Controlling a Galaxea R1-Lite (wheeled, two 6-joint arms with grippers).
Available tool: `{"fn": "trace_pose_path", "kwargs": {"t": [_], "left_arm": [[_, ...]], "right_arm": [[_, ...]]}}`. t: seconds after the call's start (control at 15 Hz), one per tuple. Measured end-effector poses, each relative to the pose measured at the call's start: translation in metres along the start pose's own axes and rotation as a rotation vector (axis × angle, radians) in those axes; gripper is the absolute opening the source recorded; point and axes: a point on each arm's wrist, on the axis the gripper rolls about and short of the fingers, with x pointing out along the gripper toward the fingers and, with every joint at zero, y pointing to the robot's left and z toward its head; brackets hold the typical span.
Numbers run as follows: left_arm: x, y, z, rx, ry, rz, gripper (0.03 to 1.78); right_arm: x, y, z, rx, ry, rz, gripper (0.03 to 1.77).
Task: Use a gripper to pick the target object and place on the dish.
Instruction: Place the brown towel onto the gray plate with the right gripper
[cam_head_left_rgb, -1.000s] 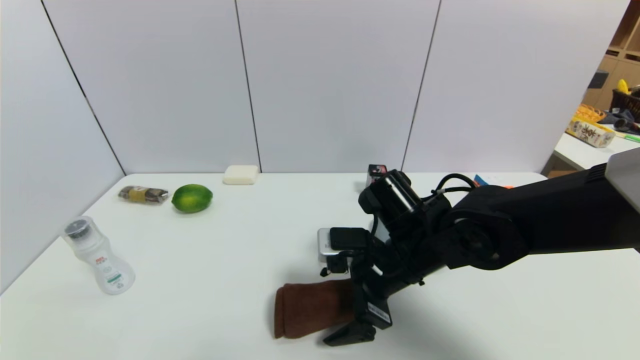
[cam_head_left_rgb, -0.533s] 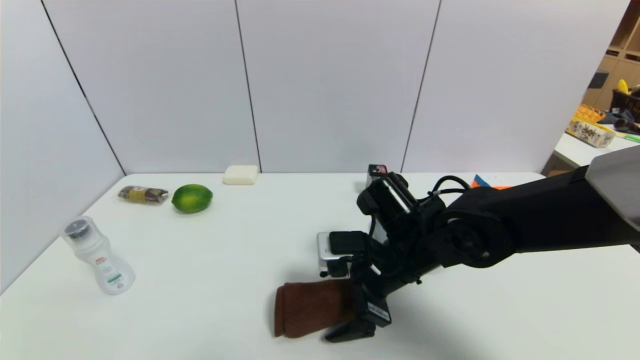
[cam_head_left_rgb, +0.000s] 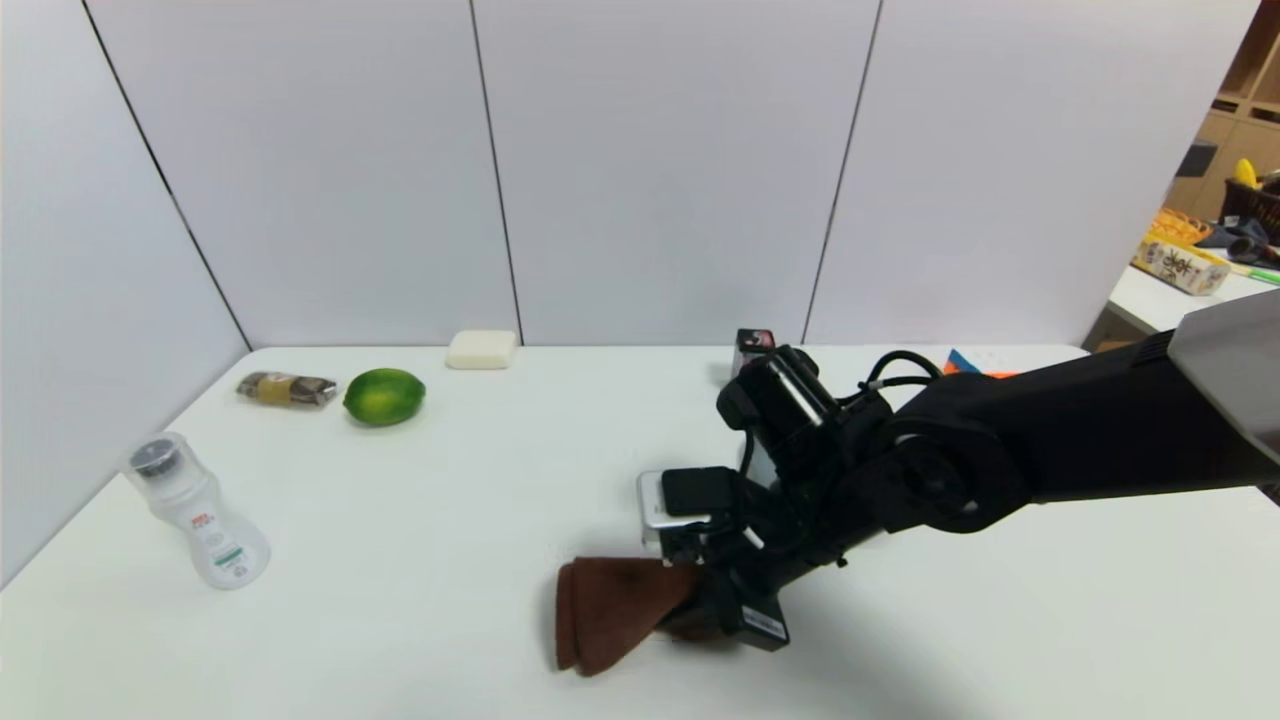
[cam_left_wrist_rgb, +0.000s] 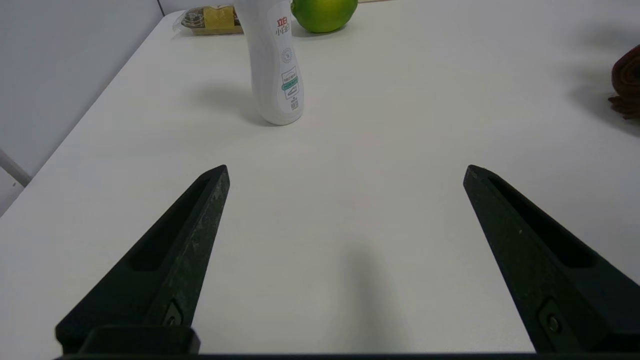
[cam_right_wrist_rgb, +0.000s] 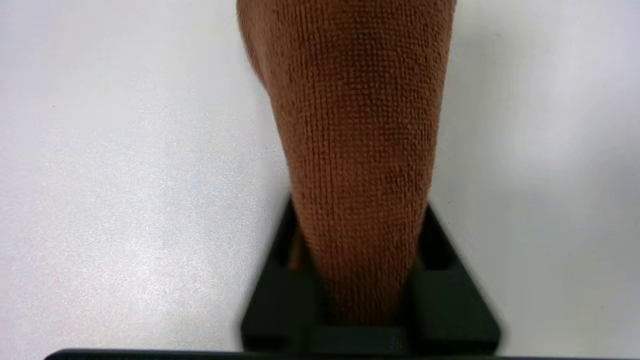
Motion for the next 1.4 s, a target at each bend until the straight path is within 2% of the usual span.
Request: {"fn": "trace_pose_path", "kwargs": {"t": [0.4, 0.8, 1.07, 1.4], "left_arm": [[0.0, 0.0, 0.0, 0.0, 0.0, 0.0, 1.69], [0.0, 0.0, 0.0, 0.0, 0.0, 0.0, 1.69], [0.0, 0.0, 0.0, 0.0, 0.0, 0.0, 1.69], [0.0, 0.0, 0.0, 0.0, 0.0, 0.0, 1.69]], "right_arm": [[-0.024, -0.01, 0.0, 0.006, -0.022, -0.069, 0.35], [-0.077, -0.036, -0.003, 0.021, -0.064, -0.239, 0.35], [-0.108, -0.049, -0.027, -0.017, -0.027, -0.328, 0.35], [-0.133, -0.058, -0.065, 0.003, 0.055, -0.347, 0.35]]}}
